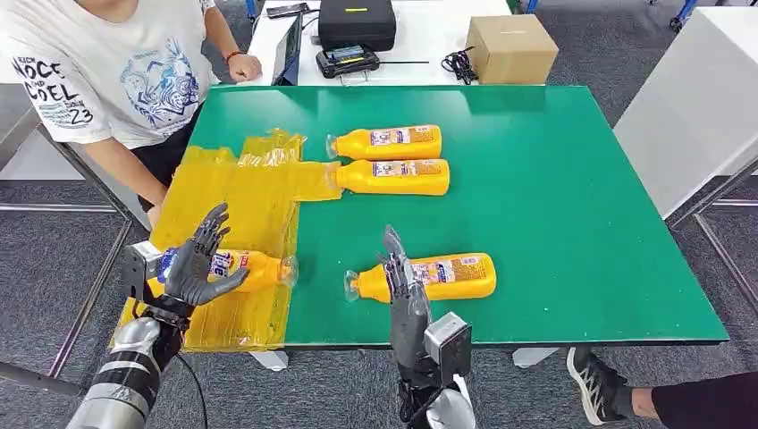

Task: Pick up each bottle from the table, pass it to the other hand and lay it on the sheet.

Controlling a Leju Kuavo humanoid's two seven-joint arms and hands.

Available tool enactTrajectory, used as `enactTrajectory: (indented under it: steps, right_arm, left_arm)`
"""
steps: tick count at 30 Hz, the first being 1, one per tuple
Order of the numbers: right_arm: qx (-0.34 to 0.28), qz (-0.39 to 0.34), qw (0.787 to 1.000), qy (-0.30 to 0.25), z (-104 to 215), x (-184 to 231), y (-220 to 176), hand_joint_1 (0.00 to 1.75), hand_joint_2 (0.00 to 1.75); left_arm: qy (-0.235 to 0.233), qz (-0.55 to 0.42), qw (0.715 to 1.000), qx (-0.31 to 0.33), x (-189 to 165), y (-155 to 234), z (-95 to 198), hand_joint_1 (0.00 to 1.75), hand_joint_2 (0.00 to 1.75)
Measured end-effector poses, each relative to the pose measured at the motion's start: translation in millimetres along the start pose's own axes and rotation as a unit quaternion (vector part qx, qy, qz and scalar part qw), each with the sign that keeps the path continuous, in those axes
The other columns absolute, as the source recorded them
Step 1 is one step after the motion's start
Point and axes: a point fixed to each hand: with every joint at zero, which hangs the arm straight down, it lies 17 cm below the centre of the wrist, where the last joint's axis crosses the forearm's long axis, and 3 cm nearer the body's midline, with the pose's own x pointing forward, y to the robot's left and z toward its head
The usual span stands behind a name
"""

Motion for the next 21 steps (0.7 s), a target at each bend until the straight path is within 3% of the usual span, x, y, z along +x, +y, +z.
enactTrajectory:
  steps: [3,6,8,14,21]
  right_arm:
    - [-0.001,0.002,1.0,0.006,1,-4,0,0.0,0.0]
    - [0.004,0.002,1.0,0.016,2,-9,2,0.0,0.0]
    - [0.008,0.007,1.0,0.02,3,-13,4,0.0,0.0]
    - [-0.006,0.069,0.997,0.034,8,-21,-5,0.0,0.0]
    - [0.001,0.207,0.975,0.073,15,-35,-36,0.0,0.0]
  left_arm:
    - [-0.032,-0.021,0.999,0.035,12,10,-2,0.0,1.75]
    - [-0.081,-0.16,0.974,0.137,36,41,-6,0.0,1.75]
    - [-0.105,-0.189,0.956,0.197,56,55,-7,0.0,1.75]
    - [-0.144,-0.153,0.945,0.251,84,55,0,0.0,1.75]
    - [-0.163,-0.113,0.938,0.284,94,47,21,0.0,1.75]
